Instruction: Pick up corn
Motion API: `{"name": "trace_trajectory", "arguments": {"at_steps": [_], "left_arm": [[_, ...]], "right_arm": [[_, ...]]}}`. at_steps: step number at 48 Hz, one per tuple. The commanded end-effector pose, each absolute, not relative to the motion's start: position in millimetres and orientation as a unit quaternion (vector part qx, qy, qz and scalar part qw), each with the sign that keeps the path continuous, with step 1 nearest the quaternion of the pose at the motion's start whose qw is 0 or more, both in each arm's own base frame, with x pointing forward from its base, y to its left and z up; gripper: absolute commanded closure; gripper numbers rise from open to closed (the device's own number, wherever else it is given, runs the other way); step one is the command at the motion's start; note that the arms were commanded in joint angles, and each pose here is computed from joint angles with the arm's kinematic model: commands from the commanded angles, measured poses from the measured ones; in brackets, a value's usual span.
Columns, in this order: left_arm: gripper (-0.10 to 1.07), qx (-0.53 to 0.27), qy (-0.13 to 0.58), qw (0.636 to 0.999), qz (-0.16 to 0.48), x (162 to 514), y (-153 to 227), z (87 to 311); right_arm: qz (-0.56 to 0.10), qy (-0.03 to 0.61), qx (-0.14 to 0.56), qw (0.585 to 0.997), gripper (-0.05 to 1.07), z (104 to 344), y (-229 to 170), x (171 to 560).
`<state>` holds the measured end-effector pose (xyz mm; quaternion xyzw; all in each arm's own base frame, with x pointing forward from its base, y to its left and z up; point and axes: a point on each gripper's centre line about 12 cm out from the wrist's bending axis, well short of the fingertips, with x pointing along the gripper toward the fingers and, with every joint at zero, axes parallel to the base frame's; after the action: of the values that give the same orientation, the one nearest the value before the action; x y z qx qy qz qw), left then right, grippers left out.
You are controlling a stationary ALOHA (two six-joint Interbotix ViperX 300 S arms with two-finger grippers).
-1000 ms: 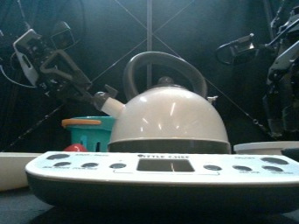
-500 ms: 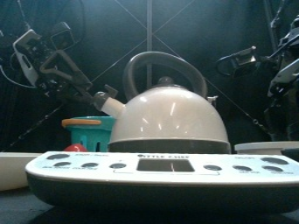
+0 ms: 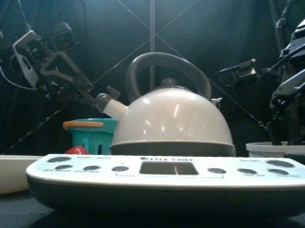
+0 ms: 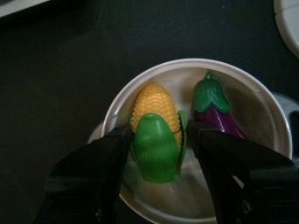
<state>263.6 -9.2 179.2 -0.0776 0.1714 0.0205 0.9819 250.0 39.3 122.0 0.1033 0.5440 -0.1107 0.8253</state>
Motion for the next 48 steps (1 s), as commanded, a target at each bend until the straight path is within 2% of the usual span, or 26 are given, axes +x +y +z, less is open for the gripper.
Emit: {"name": "trace_trajectory", "arguments": {"at_steps": [1,8,17,24,34,48], "left_arm": [[0.09,-0.079,0.165,0.983,0.021,266.3,-8.8,183.1],[0.09,-0.079,0.165,0.983,0.021,265.9,-8.8,182.6],[0.09,-0.079,0.165,0.983,0.021,265.9,-8.8,182.6],[0.09,-0.079,0.165,0.983,0.021,266.3,-8.8,183.1],[0.09,-0.080,0.165,0.983,0.022,266.4,-8.8,182.7],[0.09,-0.080,0.165,0.983,0.022,265.9,-8.8,182.6]], "right_arm": [[-0.110,0.544,0.103,0.825,0.14,120.7,39.0,251.2],[-0.110,0.547,0.099,0.824,0.22,118.5,38.5,250.2],[-0.109,0.543,0.094,0.827,0.42,120.6,37.8,252.3],[-0.107,0.530,0.086,0.837,0.52,129.3,36.2,258.4],[-0.120,0.516,0.068,0.845,0.52,151.2,30.6,262.5],[-0.134,0.514,0.066,0.845,0.53,164.4,27.1,258.1]]}}
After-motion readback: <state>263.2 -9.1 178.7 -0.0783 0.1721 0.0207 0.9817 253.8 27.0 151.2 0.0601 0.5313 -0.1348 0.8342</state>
